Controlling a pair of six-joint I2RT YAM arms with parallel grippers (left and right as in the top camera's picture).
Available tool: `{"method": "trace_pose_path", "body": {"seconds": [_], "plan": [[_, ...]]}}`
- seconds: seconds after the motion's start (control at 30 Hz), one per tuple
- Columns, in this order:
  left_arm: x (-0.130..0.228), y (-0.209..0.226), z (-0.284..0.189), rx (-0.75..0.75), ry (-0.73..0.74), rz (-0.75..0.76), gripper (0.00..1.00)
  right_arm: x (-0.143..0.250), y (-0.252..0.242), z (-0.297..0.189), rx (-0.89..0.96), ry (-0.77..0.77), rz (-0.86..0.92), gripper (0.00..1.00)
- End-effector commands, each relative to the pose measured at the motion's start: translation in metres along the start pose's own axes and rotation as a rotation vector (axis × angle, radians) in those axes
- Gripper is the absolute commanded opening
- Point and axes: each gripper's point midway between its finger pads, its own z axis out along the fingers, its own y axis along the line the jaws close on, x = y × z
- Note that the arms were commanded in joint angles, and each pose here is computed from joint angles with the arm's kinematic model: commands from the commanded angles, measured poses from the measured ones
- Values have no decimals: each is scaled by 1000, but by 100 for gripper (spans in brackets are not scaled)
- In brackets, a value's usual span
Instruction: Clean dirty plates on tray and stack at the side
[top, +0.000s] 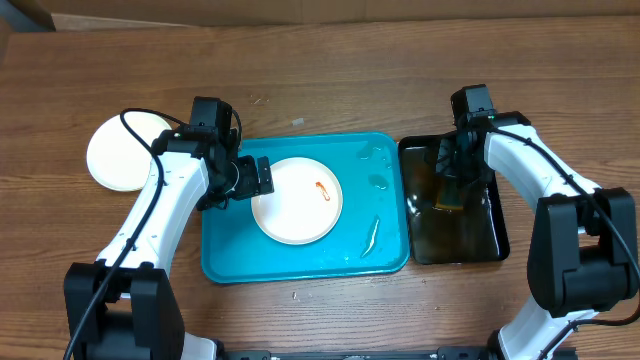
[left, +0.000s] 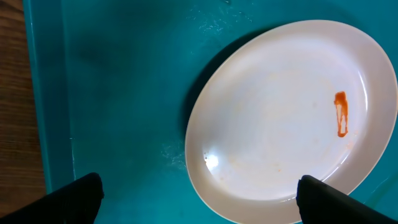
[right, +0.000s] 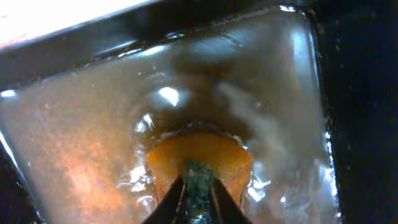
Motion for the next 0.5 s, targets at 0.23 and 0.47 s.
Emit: {"method": "trace_pose_path", "body": {"seconds": [0.23,0.47], "plan": [[1,-1,1,-3,2,5,100,-16,0,-23,4,-43,4,56],[1,-1,1,-3,2,5,100,-32,5,-60,2,-49,5,55]]}}
